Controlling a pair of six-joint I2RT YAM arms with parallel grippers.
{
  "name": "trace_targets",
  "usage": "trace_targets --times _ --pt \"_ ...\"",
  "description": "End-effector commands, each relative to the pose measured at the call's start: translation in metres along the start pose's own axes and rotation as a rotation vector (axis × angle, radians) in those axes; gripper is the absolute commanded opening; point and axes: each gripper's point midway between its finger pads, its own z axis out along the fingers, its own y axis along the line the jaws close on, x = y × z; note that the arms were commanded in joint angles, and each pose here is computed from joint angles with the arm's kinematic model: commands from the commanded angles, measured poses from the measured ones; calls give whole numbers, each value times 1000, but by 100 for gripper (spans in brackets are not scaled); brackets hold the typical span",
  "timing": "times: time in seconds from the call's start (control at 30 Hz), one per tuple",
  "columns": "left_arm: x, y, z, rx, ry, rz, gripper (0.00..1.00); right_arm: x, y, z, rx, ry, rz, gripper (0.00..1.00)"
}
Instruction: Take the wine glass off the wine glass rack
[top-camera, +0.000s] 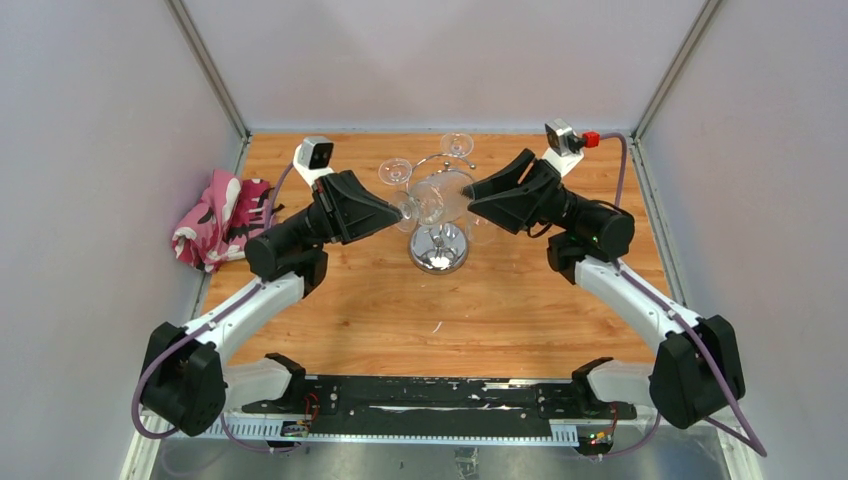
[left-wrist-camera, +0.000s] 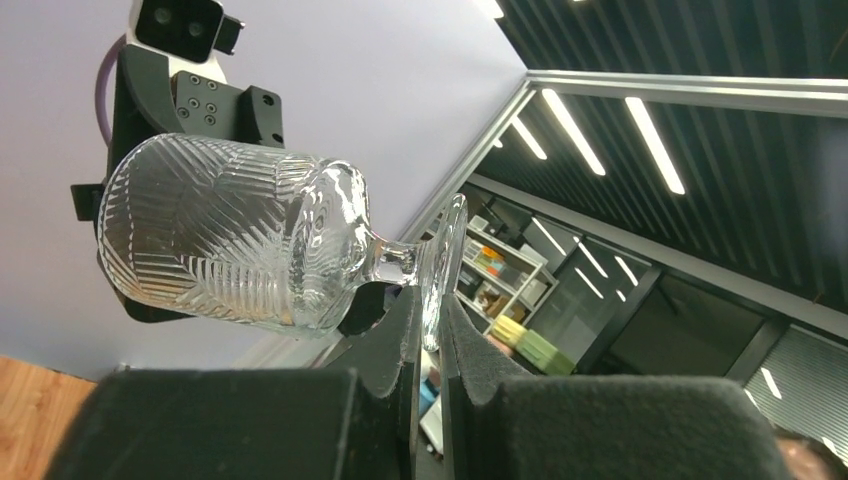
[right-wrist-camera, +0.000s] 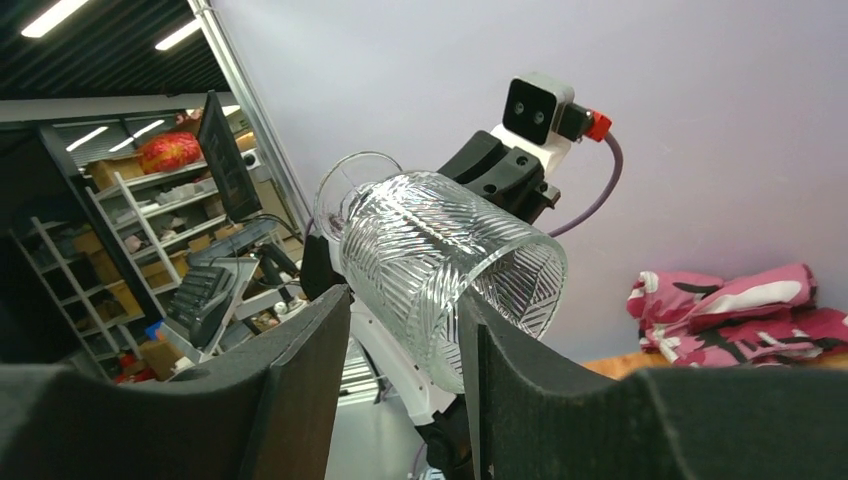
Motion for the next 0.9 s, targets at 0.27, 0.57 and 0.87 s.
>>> trace_targets --times 0.27,0.57,0.87 --pt "-9 -2 10 44 8 79 0 6 34 22 -165 44 -13 45" --pt "-11 46 5 -35 21 55 0 0 67 24 -224 19 -55 42" --pt "-10 85 -4 -102 12 9 0 1 52 28 -204 20 -15 1"
